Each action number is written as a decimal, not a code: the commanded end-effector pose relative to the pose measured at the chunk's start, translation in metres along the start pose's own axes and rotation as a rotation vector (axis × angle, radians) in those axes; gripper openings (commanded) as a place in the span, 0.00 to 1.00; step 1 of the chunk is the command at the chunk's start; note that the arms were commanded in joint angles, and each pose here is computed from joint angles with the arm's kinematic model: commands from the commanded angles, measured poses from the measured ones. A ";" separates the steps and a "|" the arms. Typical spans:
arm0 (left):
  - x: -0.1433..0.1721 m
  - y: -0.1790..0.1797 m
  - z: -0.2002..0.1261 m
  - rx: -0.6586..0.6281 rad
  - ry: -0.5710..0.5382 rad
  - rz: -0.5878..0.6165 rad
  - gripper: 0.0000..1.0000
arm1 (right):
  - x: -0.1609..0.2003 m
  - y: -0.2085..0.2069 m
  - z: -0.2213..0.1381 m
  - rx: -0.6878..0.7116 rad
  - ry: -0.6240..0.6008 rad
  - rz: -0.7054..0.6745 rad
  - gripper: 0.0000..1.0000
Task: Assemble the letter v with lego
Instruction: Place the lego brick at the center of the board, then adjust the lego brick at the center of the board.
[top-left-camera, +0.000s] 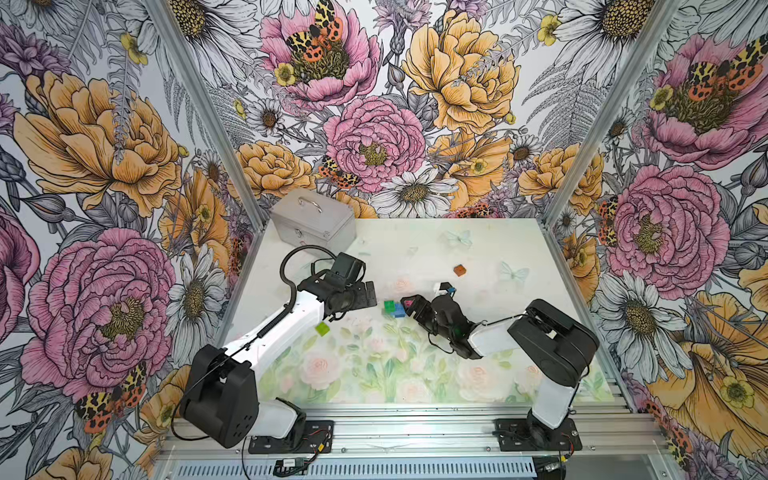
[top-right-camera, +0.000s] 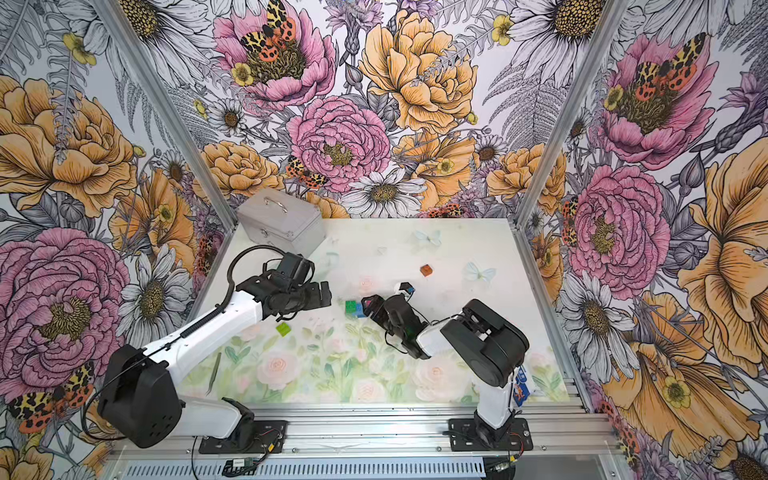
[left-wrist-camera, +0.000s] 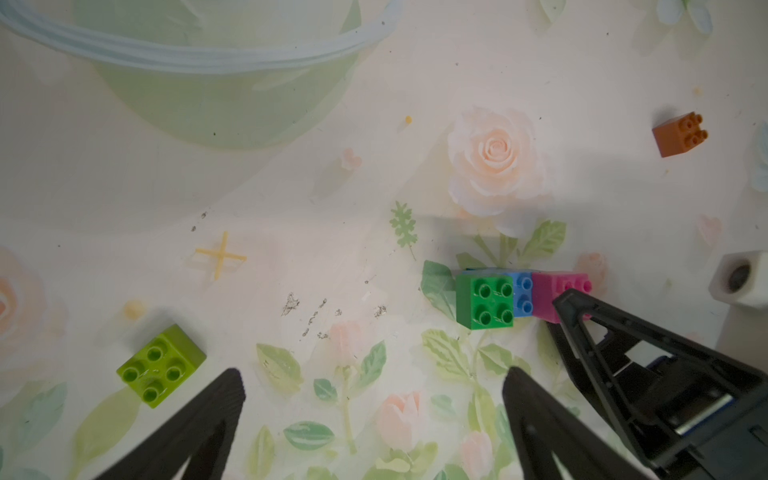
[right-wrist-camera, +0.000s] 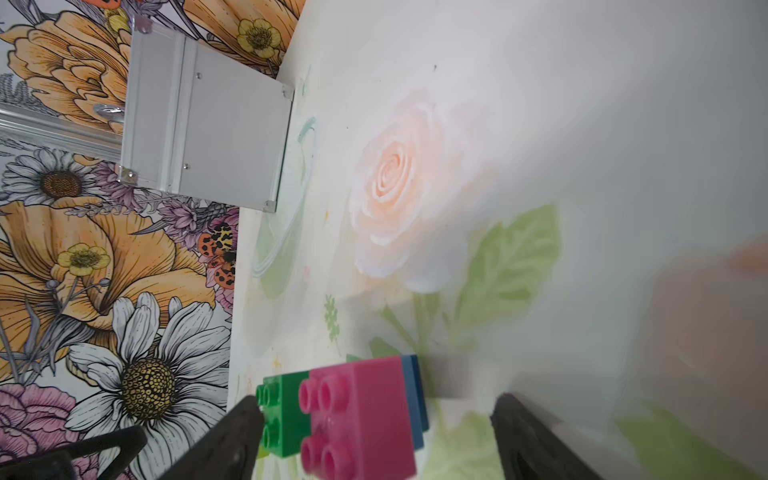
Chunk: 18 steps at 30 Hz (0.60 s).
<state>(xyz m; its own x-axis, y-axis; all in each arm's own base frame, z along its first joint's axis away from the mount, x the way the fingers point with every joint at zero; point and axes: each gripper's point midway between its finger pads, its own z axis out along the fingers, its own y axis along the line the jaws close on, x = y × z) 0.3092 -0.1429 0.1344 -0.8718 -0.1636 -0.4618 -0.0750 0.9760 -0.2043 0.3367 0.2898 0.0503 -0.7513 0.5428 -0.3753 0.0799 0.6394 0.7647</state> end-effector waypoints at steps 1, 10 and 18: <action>-0.014 -0.004 -0.014 0.059 -0.083 0.025 0.99 | -0.003 -0.017 -0.022 0.172 0.051 -0.245 0.96; -0.013 0.009 -0.022 0.071 -0.136 0.032 0.99 | -0.011 0.043 -0.096 -0.003 0.124 -1.206 0.95; -0.011 0.009 -0.016 0.087 -0.136 0.021 0.99 | -0.012 0.018 -0.076 -0.172 0.280 -1.888 0.92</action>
<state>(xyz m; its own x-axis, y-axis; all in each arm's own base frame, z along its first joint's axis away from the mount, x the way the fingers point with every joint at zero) 0.3063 -0.1280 0.1487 -0.8137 -0.1713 -0.5555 -0.0369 0.9689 -0.2447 0.2898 0.2558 0.1313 -0.0690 -0.6763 -0.7334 -0.8444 0.4311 -0.3181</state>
